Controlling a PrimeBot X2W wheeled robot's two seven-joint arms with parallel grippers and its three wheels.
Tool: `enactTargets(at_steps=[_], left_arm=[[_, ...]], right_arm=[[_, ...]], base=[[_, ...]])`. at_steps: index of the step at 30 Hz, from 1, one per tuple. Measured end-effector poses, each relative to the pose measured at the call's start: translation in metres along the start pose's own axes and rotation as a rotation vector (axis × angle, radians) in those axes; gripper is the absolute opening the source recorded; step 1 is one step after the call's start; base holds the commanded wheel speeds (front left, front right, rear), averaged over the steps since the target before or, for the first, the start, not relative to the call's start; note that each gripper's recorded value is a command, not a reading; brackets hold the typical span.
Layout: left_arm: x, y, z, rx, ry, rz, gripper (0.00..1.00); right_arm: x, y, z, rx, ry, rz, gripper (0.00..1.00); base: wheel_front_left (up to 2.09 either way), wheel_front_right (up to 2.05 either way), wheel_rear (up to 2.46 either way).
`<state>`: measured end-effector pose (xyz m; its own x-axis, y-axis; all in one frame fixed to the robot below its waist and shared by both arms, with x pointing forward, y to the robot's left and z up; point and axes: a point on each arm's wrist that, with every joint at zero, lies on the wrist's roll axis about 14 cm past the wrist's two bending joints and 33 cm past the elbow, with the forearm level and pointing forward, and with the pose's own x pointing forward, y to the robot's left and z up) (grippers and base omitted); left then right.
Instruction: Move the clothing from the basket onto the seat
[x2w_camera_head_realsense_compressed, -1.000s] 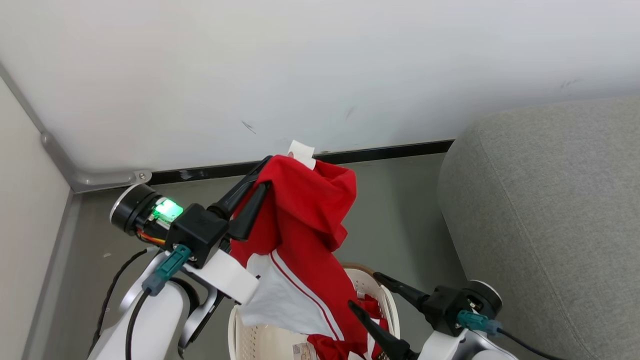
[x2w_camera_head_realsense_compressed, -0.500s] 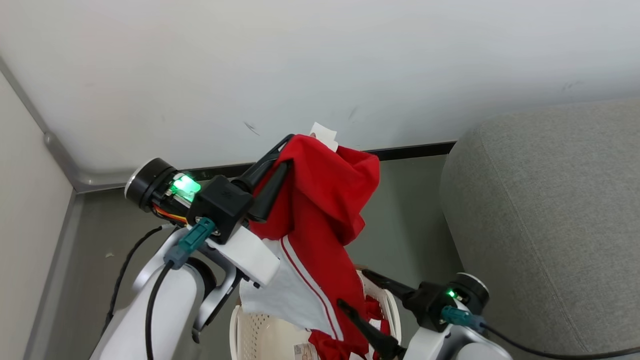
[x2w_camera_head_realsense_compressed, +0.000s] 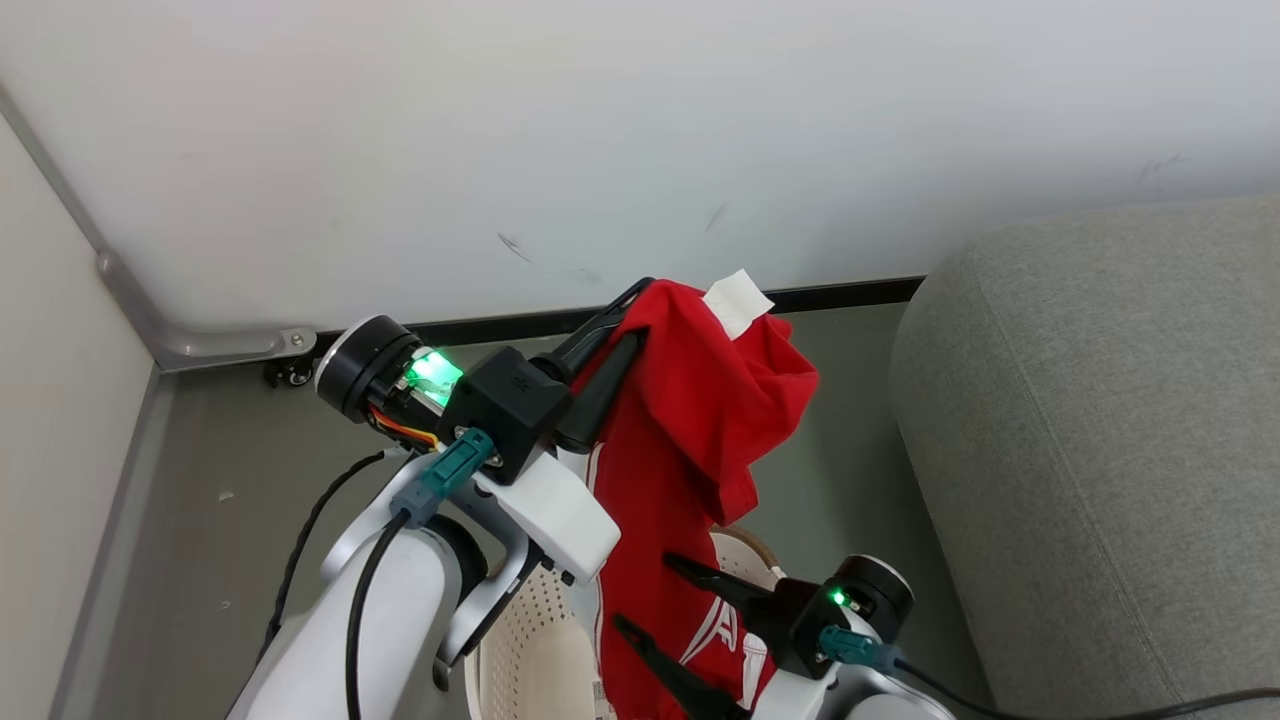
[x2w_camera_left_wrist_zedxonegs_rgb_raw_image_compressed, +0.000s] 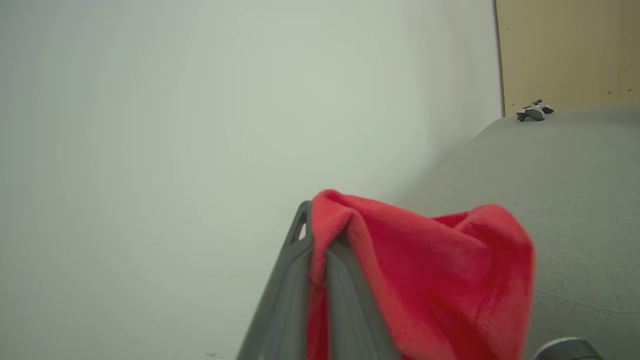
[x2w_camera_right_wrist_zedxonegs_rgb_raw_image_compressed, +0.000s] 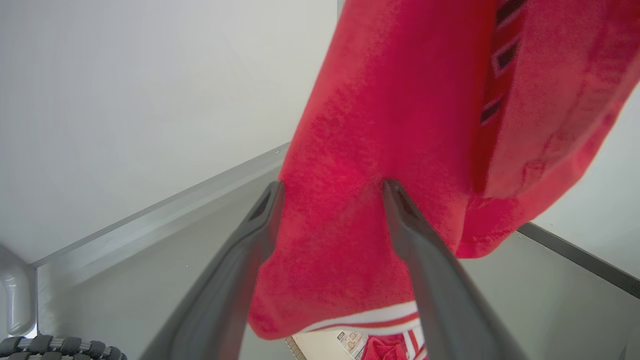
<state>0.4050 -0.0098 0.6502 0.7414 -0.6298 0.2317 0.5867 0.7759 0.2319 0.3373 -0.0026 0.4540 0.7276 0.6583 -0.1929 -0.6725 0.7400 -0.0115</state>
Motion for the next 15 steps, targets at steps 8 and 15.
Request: enactTargets(at_steps=[8,15], left_arm=[[0.003,-0.001,-0.001,-0.002,0.014,0.0,0.0],[0.006,-0.004,0.002,-0.007,0.008,-0.003,0.0]], right_arm=[[0.003,-0.003,-0.005,0.0,0.007,-0.011,1.0],[0.004,-0.024,0.001,-0.015,-0.006,-0.061,1.0]], base=[[0.0,0.0,0.0],[0.0,0.0,0.0]])
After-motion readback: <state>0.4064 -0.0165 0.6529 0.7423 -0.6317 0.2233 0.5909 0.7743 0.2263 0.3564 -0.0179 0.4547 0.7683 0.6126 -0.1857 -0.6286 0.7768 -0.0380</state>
